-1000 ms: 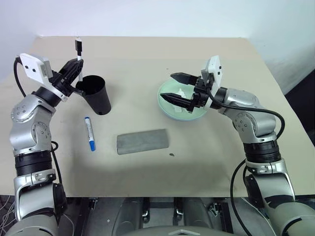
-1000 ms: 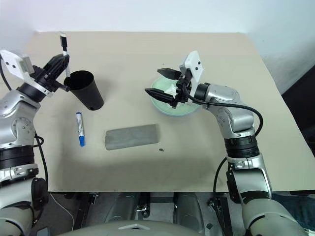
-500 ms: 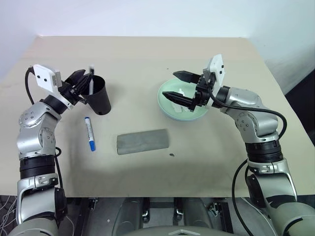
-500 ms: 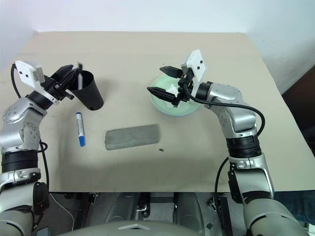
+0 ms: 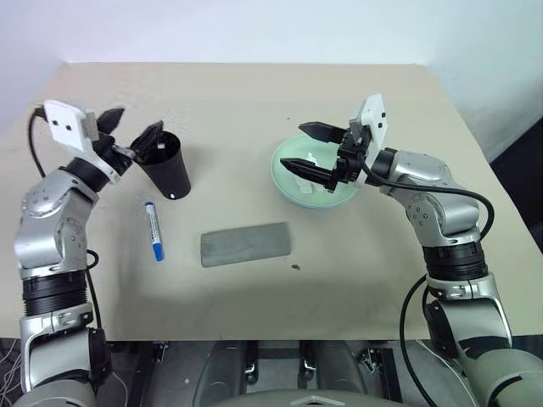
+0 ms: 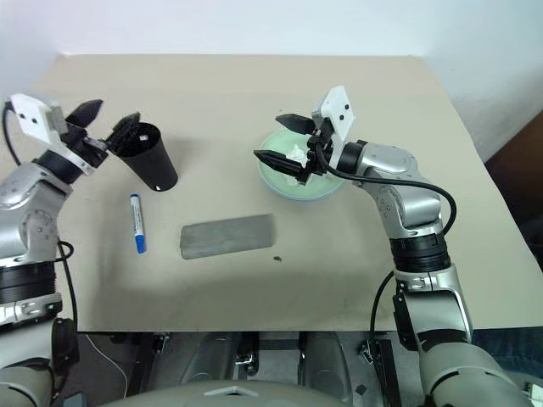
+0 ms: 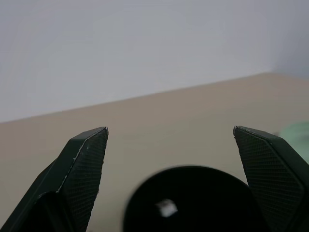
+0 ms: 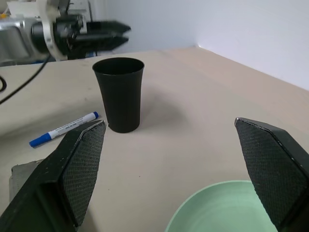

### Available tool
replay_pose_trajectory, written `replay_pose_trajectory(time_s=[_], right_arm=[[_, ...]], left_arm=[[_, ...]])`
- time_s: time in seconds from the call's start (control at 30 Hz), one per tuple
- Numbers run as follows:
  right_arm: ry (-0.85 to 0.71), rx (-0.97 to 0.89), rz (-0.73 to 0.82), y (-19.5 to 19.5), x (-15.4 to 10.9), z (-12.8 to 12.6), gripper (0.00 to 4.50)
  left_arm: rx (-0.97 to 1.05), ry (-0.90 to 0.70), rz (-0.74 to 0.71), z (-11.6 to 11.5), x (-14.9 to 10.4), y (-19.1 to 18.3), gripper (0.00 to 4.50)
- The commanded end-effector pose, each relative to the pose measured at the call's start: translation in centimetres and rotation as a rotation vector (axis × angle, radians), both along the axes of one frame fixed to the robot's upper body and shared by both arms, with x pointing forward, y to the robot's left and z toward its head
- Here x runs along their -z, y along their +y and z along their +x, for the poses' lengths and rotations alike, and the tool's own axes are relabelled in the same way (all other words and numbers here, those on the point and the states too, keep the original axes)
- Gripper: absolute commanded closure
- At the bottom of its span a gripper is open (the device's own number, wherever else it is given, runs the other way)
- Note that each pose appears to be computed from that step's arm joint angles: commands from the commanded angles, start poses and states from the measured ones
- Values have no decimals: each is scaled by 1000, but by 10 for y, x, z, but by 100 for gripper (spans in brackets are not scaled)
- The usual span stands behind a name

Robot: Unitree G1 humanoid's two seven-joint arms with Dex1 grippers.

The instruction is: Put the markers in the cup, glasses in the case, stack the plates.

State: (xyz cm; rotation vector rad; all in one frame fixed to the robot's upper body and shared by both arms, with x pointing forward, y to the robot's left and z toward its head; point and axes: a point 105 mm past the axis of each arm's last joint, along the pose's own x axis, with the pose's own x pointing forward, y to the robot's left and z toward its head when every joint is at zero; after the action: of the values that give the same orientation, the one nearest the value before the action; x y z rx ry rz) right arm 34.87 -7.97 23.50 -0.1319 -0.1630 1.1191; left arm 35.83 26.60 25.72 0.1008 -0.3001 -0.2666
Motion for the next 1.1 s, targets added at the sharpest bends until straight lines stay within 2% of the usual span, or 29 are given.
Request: replay_pose_trajectory(time_s=[0.03,0.1,0.2,0.27,0.33,0.5,0.63,0.93,1.1], right_arm=[[-30,-42,32,-3,-17,-2,0],[-29,-41,28,-3,-17,1,0],[-34,-48,27,-2,-18,4,0],[-38,-53,26,-1,-19,5,0],[-41,-56,25,-1,-20,7,0],[-47,-69,24,0,-20,8,0],[-55,-72,21,1,-21,8,0],[-66,-62,8,-2,-21,8,0],[-70,-56,13,-3,-22,8,0]], left_arm=[[-152,-106,-45,-21,-44,16,13],[-194,-92,-47,-29,-50,16,13],[-269,-9,-19,-36,-45,16,13],[-347,76,-81,-39,-35,18,13],[-382,159,-76,-43,-21,12,13],[-424,244,-161,-52,6,2,13],[-439,315,-163,-57,29,-7,13],[-503,374,-160,-67,52,-13,13],[-482,340,-152,-66,48,-22,13]])
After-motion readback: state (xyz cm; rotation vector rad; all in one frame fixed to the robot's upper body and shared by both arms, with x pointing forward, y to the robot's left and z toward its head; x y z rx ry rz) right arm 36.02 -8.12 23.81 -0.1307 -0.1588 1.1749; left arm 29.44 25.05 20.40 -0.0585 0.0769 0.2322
